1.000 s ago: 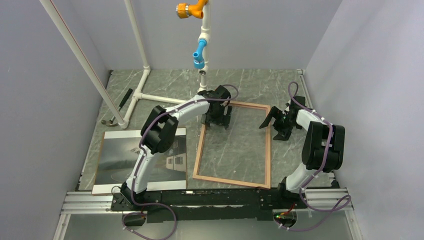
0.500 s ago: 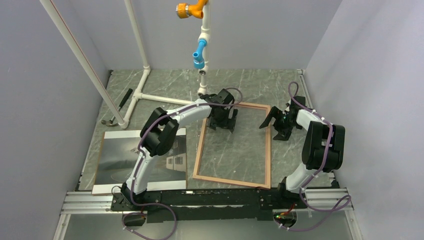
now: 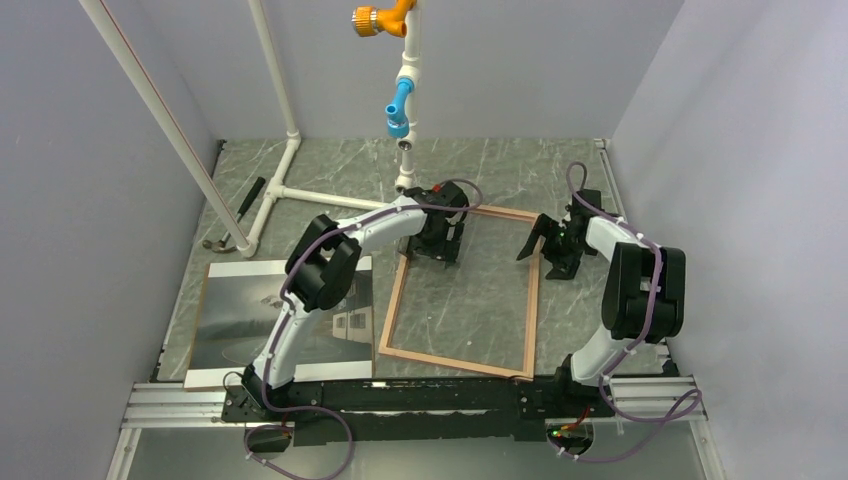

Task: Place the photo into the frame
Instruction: Adjust the photo frame item on the photo frame.

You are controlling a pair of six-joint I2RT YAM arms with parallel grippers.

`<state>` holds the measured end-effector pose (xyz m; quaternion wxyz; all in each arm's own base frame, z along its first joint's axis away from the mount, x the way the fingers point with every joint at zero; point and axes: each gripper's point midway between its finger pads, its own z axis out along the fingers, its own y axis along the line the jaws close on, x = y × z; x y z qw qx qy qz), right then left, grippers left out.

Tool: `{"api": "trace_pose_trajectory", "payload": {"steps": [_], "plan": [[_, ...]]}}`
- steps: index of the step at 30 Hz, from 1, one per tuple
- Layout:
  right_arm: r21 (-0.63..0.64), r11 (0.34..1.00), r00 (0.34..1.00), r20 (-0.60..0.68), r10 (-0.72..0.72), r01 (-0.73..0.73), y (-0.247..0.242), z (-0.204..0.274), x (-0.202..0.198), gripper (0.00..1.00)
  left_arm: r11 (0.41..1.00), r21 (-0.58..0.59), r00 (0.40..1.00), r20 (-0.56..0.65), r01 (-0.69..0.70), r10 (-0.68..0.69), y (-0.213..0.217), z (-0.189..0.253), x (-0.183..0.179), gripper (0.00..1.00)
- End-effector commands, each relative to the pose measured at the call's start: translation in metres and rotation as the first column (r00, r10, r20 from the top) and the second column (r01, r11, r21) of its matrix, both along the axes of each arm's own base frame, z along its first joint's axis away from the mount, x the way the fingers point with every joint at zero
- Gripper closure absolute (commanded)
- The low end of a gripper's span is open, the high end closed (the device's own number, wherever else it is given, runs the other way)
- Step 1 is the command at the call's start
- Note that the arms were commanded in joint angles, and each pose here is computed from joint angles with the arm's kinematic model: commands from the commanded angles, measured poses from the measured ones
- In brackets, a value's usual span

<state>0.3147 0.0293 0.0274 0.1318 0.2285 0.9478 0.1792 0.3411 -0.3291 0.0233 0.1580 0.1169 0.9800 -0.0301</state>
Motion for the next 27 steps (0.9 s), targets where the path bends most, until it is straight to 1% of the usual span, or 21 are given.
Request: {"api": "trace_pose_trajectory", "payload": {"steps": [1,4,7,9,12,14,17,18,20,22,24,25,27], "plan": [[-0.069,0.997,0.993,-0.11,0.029,-0.036,0.0,-0.022,-0.018,0.12,0.986,0.165,0.995,-0.097,0.016,0.0,0.042,-0.022,-0.011,0.01],[-0.064,0.996,0.991,-0.127,0.046,-0.055,0.007,-0.025,-0.019,0.17,0.998,0.027,0.986,-0.16,0.061,-0.056,0.017,-0.028,-0.022,0.03],[-0.038,0.997,0.989,-0.134,0.061,-0.066,0.015,-0.028,-0.019,0.23,0.985,-0.144,0.969,-0.213,0.096,-0.126,-0.013,-0.025,-0.036,0.07],[-0.012,0.998,0.989,-0.132,0.067,-0.069,0.019,-0.029,-0.019,0.27,0.96,-0.252,0.957,-0.224,0.124,-0.182,-0.034,-0.019,-0.045,0.08],[0.007,0.998,0.99,-0.124,0.07,-0.069,0.022,-0.028,-0.019,0.32,0.911,-0.381,0.941,-0.221,0.16,-0.258,-0.06,-0.01,-0.057,0.1],[0.011,0.997,0.991,-0.117,0.072,-0.071,0.023,-0.026,-0.017,0.36,0.877,-0.448,0.931,-0.216,0.175,-0.296,-0.074,-0.004,-0.064,0.1],[0.01,0.997,0.993,-0.094,0.071,-0.071,0.021,-0.019,-0.015,0.37,0.831,-0.526,0.919,-0.21,0.18,-0.332,-0.087,0.005,-0.07,0.1],[0.015,0.997,0.994,-0.077,0.071,-0.07,0.021,-0.014,-0.014,0.37,0.813,-0.553,0.917,-0.203,0.181,-0.343,-0.091,0.008,-0.071,0.1],[0.008,0.998,0.997,-0.032,0.067,-0.066,0.019,-0.002,-0.009,0.33,0.802,-0.568,0.924,-0.175,0.187,-0.339,-0.093,0.014,-0.069,0.1],[-0.015,0.998,0.999,0.006,0.053,-0.053,0.014,0.01,-0.006,0.21,0.809,-0.558,0.938,-0.146,0.185,-0.315,-0.088,0.02,-0.063,0.09],[-0.035,0.999,0.998,0.043,0.035,-0.033,0.006,0.021,-0.003,0.11,0.802,-0.571,0.949,-0.116,0.176,-0.291,-0.083,0.029,-0.056,0.07],[-0.037,0.999,0.998,0.064,0.024,-0.022,0.003,0.027,-0.002,0.08,0.795,-0.583,0.957,-0.098,0.167,-0.273,-0.08,0.035,-0.051,0.06],[-0.038,0.999,0.996,0.087,-0.002,0.006,-0.005,0.032,-0.001,0.05,0.784,-0.601,0.97,-0.057,0.155,-0.235,-0.07,0.05,-0.042,0.04]]}}
